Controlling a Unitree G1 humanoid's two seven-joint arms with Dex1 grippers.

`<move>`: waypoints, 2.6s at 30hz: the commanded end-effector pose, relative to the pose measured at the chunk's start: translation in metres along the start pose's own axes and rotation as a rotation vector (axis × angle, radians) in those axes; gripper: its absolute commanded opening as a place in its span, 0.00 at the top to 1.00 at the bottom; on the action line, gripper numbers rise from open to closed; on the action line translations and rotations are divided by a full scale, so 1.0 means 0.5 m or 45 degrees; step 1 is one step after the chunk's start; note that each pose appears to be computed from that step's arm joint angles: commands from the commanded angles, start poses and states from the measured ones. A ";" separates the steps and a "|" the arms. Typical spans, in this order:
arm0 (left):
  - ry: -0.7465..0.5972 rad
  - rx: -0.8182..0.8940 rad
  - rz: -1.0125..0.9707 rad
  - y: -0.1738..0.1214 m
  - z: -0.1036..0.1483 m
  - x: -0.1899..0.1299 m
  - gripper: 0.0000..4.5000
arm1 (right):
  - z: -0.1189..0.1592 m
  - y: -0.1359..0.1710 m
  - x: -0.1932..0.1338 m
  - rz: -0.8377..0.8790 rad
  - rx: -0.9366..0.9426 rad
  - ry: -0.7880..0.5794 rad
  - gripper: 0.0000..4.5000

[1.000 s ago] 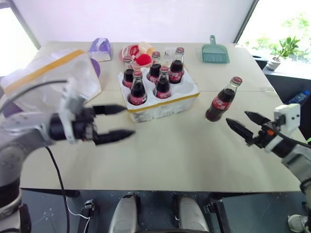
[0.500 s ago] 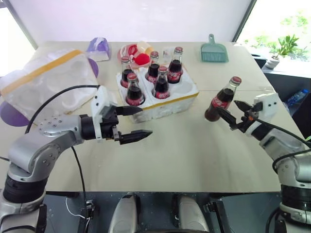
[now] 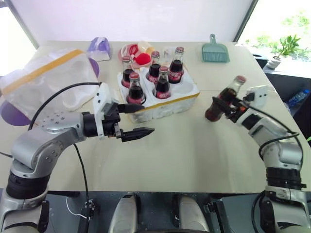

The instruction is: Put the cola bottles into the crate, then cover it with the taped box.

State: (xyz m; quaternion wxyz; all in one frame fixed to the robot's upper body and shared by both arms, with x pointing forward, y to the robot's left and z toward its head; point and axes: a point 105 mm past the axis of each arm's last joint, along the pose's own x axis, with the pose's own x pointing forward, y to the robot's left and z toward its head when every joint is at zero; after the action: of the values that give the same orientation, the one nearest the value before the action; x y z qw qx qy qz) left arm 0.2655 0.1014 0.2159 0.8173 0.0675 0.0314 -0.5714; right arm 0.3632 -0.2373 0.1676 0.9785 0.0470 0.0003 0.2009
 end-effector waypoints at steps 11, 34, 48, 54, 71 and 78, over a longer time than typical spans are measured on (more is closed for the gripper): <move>-0.058 0.077 0.040 0.007 0.026 -0.001 0.00 | 0.297 0.123 0.026 0.342 -0.105 -0.446 0.38; -0.079 0.100 0.139 0.012 0.025 -0.013 0.00 | 0.114 0.204 0.209 0.497 -0.307 -0.104 0.38; 0.094 0.122 0.257 0.039 0.009 -0.099 0.00 | 0.111 0.214 0.164 0.721 -0.349 0.016 0.01; 0.358 0.116 0.399 0.051 0.030 -0.259 0.00 | 0.211 0.220 0.044 0.952 -0.397 -0.006 0.01; 1.248 0.029 0.790 0.146 -0.007 -0.673 0.00 | 0.312 0.239 -0.041 1.093 -0.517 -0.025 0.01; 1.306 0.049 0.878 0.227 -0.018 -0.663 0.00 | 0.304 0.233 -0.044 1.038 -0.479 -0.026 0.01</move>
State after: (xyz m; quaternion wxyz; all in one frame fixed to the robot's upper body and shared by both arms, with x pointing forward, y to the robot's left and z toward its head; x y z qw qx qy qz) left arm 0.2604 0.4403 0.2613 0.8445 0.3493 0.3590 -0.1896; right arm 0.3091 -0.1541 0.3173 0.8139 -0.1226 -0.0383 0.5666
